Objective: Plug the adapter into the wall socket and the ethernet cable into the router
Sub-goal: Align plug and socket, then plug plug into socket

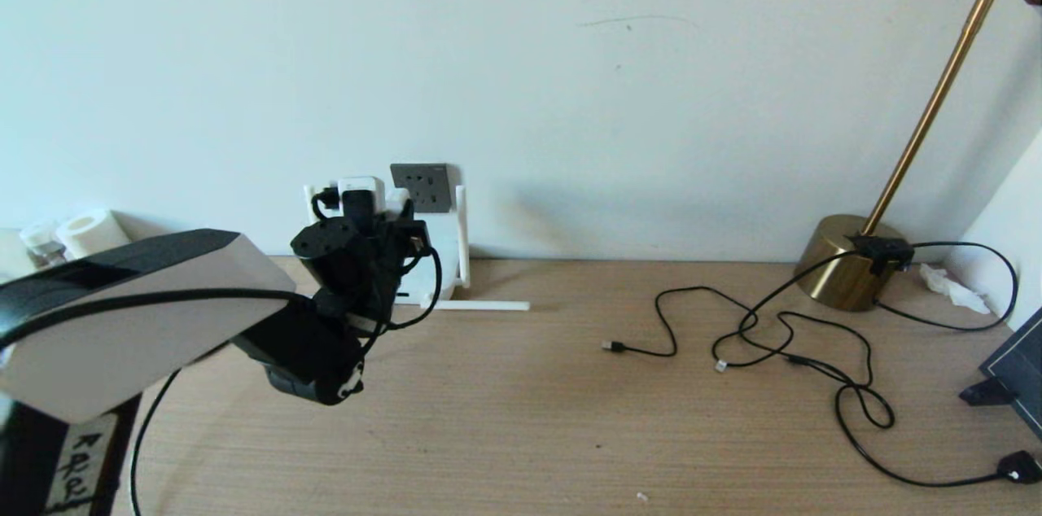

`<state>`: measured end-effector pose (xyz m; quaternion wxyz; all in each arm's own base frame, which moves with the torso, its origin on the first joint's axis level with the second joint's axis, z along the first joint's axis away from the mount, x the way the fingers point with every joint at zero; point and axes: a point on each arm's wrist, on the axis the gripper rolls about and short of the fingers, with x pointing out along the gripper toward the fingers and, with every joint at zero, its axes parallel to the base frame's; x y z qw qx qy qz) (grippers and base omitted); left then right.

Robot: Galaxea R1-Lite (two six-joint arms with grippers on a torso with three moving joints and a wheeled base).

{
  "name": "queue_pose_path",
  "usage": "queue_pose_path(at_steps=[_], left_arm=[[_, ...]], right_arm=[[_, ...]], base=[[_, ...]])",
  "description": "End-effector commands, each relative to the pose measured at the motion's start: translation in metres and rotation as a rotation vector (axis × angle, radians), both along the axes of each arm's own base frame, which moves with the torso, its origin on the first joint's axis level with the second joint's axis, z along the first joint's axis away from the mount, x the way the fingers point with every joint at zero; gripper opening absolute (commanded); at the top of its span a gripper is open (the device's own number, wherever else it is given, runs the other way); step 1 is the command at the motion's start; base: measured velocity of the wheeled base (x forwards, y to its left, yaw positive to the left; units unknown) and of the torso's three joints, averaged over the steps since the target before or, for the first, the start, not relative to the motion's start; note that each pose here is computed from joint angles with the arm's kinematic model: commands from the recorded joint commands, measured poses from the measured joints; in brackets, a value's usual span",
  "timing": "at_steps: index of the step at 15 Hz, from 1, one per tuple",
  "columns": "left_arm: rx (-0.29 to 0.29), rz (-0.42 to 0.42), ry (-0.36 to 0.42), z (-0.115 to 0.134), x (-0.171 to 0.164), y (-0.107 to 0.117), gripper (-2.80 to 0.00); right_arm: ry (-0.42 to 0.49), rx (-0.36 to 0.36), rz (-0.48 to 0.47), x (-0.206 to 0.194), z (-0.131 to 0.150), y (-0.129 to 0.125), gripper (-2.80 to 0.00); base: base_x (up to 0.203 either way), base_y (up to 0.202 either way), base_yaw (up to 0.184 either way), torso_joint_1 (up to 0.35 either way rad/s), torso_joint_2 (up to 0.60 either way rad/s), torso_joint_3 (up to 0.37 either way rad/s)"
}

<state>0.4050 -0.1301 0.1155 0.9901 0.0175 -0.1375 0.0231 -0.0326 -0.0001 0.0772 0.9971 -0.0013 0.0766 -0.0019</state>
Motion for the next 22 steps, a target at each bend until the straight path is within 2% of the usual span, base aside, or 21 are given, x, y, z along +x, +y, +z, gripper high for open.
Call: queue_pose_path(at_steps=[1,8,22], left_arm=[[-0.003,0.0,-0.014,-0.002,0.005,-0.001,-2.8],[0.004,-0.035,-0.033,-0.005,0.014,-0.002,-2.8],[0.002,-0.043,-0.056,-0.008,0.024,-0.005,-2.8]], right_arm=[[0.002,0.0,-0.001,0.0,0.0,0.0,-2.8],[0.0,-0.001,-0.001,0.0,0.0,0.0,-2.8],[0.001,-0.001,-0.001,0.0,0.0,0.0,-2.8]], base=[[0.0,0.0,0.0,0.0,0.0,0.0],[0.0,0.0,0.0,0.0,0.0,0.0],[0.0,0.0,0.0,0.0,0.0,0.0]])
